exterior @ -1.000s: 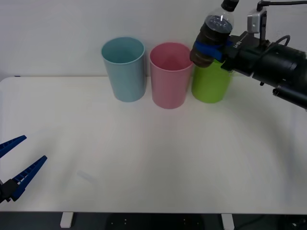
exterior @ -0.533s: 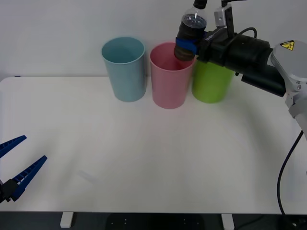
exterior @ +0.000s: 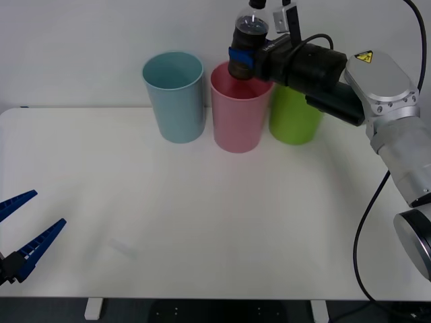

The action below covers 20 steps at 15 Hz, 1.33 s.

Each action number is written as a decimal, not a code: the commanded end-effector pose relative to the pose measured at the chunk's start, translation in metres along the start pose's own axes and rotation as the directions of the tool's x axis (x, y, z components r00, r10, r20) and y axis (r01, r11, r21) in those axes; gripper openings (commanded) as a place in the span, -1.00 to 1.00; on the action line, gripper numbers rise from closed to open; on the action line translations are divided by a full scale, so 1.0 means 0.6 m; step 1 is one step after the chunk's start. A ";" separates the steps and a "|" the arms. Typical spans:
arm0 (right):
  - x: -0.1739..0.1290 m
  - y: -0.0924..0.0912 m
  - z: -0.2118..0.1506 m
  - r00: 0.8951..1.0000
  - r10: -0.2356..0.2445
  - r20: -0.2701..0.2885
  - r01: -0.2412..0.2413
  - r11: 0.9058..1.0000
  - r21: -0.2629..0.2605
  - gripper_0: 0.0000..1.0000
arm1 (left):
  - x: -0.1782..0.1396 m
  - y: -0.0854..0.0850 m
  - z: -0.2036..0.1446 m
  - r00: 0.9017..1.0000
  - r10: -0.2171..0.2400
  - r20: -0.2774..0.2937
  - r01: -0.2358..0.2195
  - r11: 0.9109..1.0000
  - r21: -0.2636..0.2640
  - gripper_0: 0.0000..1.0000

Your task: Grasp the object on the table and drop it into the matching bin: aluminum can to the light blue bin, PET bottle to the pink bin.

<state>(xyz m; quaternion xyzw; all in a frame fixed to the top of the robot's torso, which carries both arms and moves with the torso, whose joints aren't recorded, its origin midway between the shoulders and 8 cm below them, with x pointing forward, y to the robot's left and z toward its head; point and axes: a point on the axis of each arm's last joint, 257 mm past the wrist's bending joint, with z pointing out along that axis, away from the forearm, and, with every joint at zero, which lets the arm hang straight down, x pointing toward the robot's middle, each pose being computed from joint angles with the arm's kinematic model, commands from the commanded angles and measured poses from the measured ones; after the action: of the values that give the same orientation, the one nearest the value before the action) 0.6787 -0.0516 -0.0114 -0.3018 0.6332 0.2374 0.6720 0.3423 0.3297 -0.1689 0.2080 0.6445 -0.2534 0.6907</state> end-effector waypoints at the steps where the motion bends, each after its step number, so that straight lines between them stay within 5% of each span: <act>1: 0.000 0.001 0.002 1.000 -0.010 0.003 0.010 1.000 0.004 -0.97 | 0.000 0.000 0.000 1.000 0.000 0.000 0.000 1.000 0.000 1.00; 2: 0.000 0.001 0.002 1.000 -0.015 0.003 0.015 1.000 0.004 -0.92 | 0.000 0.000 0.000 1.000 0.000 0.000 0.000 1.000 0.000 1.00; 3: -0.001 0.001 0.002 1.000 -0.016 0.004 0.016 1.000 0.005 -0.33 | 0.000 0.000 0.000 1.000 0.000 0.000 0.000 1.000 0.000 1.00; 4: -0.002 -0.001 0.002 1.000 -0.018 0.006 0.018 1.000 0.007 0.61 | 0.000 0.000 0.000 1.000 0.000 0.000 0.000 1.000 0.000 1.00; 5: -0.002 -0.002 0.002 1.000 -0.023 0.006 0.023 1.000 0.008 1.00 | 0.000 0.000 0.000 1.000 0.000 0.000 0.000 1.000 0.000 1.00; 12: 0.004 -0.001 -0.012 0.999 -0.031 0.020 0.031 1.000 -0.004 1.00 | 0.000 0.000 0.000 1.000 0.000 0.000 0.000 1.000 0.000 1.00; 20: 0.008 0.009 -0.113 0.992 -0.098 0.078 0.099 0.995 -0.004 1.00 | 0.000 0.000 0.000 1.000 0.000 0.000 0.000 1.000 0.000 1.00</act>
<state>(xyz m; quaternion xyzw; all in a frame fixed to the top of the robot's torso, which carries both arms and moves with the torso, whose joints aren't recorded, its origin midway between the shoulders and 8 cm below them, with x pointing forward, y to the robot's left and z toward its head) 0.6330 -0.0917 -0.0174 -0.3240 0.5925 0.2191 0.7042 0.3423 0.3297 -0.1689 0.2079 0.6446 -0.2535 0.6907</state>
